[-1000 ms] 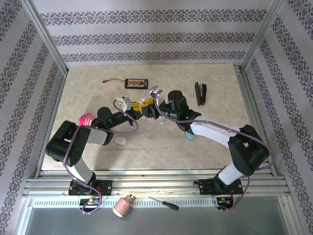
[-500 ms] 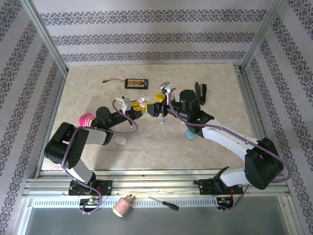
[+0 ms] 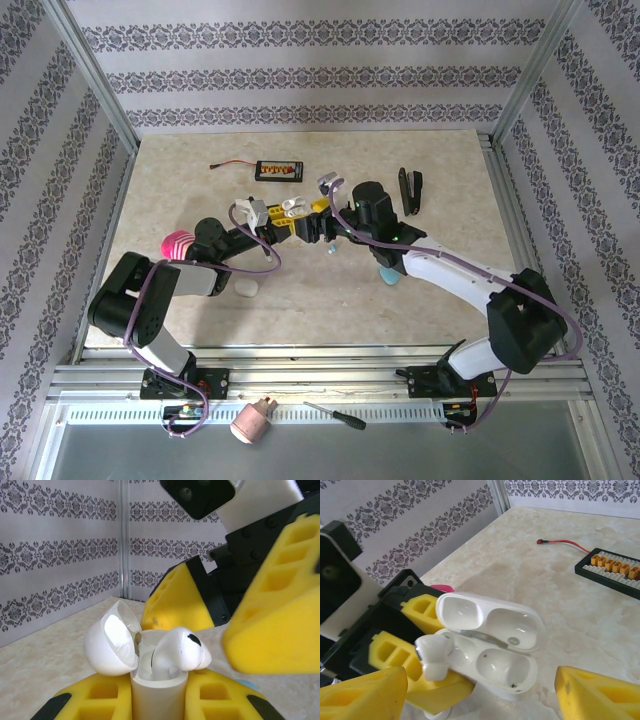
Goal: Insert wireless bluetooth earbuds into charging case
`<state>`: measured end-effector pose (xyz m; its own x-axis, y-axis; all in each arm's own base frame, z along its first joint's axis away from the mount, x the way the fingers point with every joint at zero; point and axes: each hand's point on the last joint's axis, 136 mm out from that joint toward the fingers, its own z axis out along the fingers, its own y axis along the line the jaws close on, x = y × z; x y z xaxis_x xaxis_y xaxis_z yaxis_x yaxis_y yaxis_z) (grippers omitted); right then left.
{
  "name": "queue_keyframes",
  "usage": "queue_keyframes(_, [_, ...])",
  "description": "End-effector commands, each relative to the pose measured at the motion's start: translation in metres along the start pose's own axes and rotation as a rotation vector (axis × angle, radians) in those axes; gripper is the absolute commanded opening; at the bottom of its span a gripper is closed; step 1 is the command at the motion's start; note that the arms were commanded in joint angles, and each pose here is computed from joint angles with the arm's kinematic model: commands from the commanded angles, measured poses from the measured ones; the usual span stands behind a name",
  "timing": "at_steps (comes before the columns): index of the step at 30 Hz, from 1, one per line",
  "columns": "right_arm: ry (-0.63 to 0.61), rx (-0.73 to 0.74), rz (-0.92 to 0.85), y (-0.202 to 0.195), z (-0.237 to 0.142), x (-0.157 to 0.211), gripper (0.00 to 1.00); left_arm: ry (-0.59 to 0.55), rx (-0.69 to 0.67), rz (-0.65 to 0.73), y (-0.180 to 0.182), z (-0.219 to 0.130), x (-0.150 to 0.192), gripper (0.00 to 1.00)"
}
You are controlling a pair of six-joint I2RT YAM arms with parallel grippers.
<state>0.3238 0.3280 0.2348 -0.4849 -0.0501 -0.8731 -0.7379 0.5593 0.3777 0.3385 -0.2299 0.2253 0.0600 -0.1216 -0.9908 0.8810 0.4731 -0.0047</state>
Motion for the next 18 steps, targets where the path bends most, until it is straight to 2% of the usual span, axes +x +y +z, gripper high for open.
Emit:
queue_keyframes(1, [-0.015, 0.015, -0.015, 0.0, 0.004, -0.011, 0.76, -0.059, 0.054, 0.049, -0.015, 0.001, -0.021, 0.0])
queue_keyframes(18, [-0.044, 0.059, 0.022, -0.011, 0.003, -0.022, 0.7, -0.054, 0.07, 0.06, -0.018, 0.001, -0.019, 0.0])
